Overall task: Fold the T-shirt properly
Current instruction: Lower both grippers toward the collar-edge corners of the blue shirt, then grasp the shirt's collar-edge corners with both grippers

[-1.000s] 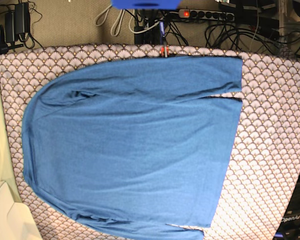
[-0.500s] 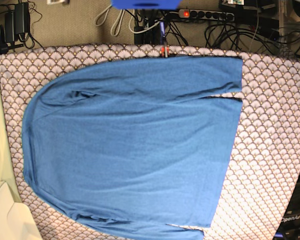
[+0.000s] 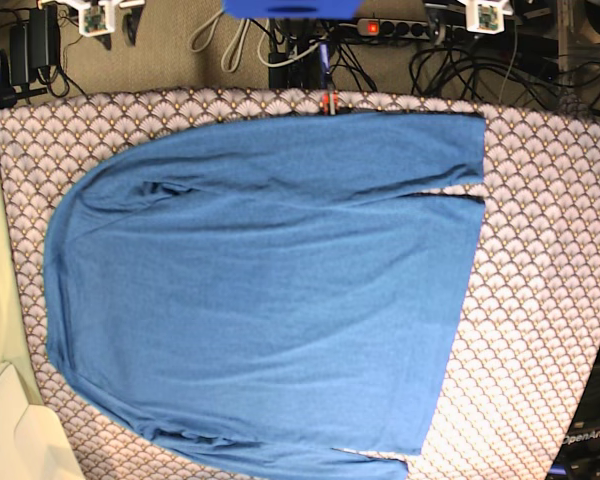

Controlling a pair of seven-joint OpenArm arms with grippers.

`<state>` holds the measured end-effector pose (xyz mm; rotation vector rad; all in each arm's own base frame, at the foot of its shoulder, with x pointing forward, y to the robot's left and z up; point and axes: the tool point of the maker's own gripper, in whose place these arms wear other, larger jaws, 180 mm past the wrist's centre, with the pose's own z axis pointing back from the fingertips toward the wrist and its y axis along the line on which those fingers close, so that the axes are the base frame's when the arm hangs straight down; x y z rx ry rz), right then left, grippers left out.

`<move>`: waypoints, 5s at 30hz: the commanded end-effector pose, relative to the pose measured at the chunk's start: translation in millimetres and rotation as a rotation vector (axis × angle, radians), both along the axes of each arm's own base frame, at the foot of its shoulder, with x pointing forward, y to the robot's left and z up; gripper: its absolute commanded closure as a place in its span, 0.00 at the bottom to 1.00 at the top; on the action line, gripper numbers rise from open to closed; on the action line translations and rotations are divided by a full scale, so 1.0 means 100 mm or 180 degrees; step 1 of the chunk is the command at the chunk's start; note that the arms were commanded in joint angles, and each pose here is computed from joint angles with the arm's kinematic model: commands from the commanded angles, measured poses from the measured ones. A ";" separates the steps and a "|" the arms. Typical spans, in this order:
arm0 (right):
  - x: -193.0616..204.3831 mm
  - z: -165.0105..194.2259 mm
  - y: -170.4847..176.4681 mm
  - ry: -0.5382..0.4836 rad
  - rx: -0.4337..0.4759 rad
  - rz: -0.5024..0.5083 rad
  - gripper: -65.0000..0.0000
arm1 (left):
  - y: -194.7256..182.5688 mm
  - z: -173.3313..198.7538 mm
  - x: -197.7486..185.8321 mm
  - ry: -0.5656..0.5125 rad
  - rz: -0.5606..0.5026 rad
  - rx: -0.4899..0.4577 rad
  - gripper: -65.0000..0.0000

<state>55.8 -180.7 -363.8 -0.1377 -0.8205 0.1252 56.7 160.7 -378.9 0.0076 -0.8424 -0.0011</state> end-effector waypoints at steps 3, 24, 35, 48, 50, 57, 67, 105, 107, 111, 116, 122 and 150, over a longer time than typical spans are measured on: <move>0.17 0.11 0.01 -0.0222 0.0004 0.0039 0.62 | -0.01 0.09 0.11 -0.0152 -0.0008 -0.0011 0.47; 0.92 0.06 0.19 -0.0351 0.0151 0.0324 0.55 | 0.18 -0.12 0.96 -0.0630 0.0094 0.0093 0.47; 1.03 0.10 0.21 -0.0438 0.0157 0.0333 0.55 | 0.69 -0.09 0.95 -0.0646 0.0395 0.0394 0.47; 1.03 0.09 0.21 -0.0427 0.0162 0.0339 0.55 | 0.81 -0.23 1.02 -0.0646 0.0719 -0.0041 0.47; 1.02 0.09 0.21 -0.0422 0.0162 0.0339 0.55 | 0.82 -0.23 1.03 -0.0655 0.0753 -0.0090 0.47; 1.02 0.09 0.21 -0.0422 0.0162 0.0339 0.55 | 0.80 -0.19 1.13 -0.0735 0.0765 -0.0128 0.47; 1.01 0.08 0.21 -0.0412 0.0160 0.0341 0.55 | 0.62 -0.44 1.13 -0.0570 0.0696 -0.0254 0.47; 1.28 -0.23 0.08 -0.0234 0.0116 0.0232 0.55 | 0.57 -0.46 1.19 -0.0587 0.0688 -0.0297 0.99; 1.32 -0.26 0.04 -0.0224 0.0084 0.0248 0.55 | 0.57 -0.46 1.19 -0.0587 0.0688 -0.0297 0.99; 1.38 -0.31 -0.01 -0.0216 0.0052 0.0246 0.55 | 0.57 -0.46 1.19 -0.0582 0.0688 -0.0297 0.99; 1.43 -0.43 -0.09 -0.0145 0.0012 0.0234 0.55 | 0.57 -0.46 1.19 -0.0582 0.0688 -0.0297 0.99; 1.47 -0.48 -0.12 -0.0129 0.0012 0.0210 0.55 | 0.57 -0.46 1.19 -0.0582 0.0688 -0.0297 0.99; 1.58 -0.59 -0.36 -0.0051 -0.0041 -0.0013 0.55 | 0.57 -0.46 1.19 -0.0582 0.0688 -0.0297 0.99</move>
